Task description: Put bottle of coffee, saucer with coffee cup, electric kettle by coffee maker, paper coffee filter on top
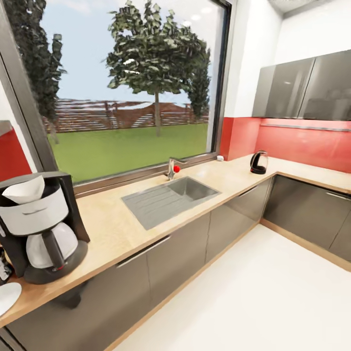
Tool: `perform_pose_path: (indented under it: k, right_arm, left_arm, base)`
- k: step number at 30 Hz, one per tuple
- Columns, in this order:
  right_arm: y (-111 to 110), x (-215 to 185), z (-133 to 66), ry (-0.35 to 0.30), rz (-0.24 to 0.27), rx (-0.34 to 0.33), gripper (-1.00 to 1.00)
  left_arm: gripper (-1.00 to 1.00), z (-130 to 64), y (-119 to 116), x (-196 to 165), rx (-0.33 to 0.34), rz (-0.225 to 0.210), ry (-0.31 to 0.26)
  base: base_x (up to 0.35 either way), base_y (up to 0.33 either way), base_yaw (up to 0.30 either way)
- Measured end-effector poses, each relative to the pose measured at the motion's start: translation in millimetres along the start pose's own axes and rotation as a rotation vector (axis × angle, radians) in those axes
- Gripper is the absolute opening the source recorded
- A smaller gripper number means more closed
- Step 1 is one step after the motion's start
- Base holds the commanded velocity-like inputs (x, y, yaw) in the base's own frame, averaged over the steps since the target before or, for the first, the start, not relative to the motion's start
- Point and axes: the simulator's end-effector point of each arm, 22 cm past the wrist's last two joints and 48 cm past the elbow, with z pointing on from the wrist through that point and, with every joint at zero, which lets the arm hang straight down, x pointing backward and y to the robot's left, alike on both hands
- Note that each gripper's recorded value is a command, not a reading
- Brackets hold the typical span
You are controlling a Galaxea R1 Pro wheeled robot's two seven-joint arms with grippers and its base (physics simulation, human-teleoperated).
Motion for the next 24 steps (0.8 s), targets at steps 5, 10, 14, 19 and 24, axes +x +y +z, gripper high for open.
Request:
perform_pose_path:
  k: [5,10,14,19,24]
  right_arm:
    - [0.1,0.0,0.0,0.0,0.0,0.0,1.0]
    - [-0.2,0.0,0.1,0.0,0.0,0.001,1.0]
    - [0.0,0.0,0.1,0.0,0.0,0.001,1.0]
    - [-0.5,-0.1,0.2,0.0,0.0,0.001,1.0]
    - [-0.5,-0.1,0.3,0.0,0.001,0.001,1.0]
  left_arm:
    - [1.0,-0.3,-1.2,0.6,0.002,0.0,0.001]
    - [1.0,-0.3,-1.5,1.4,0.002,0.001,0.002]
    - [1.0,-0.3,-1.5,1.5,0.002,0.001,0.003]
    - [1.0,-0.2,-1.6,1.6,0.003,0.001,0.003]
    - [1.0,-0.2,-1.4,3.4,0.002,0.001,0.007]
  base:
    - [0.245,-0.17,-0.3]
    - [0.244,-0.177,-0.3]
    - [0.2,-0.23,-0.3]
    - [0.123,-0.282,-0.3]
    - [0.03,-0.303,-0.297]
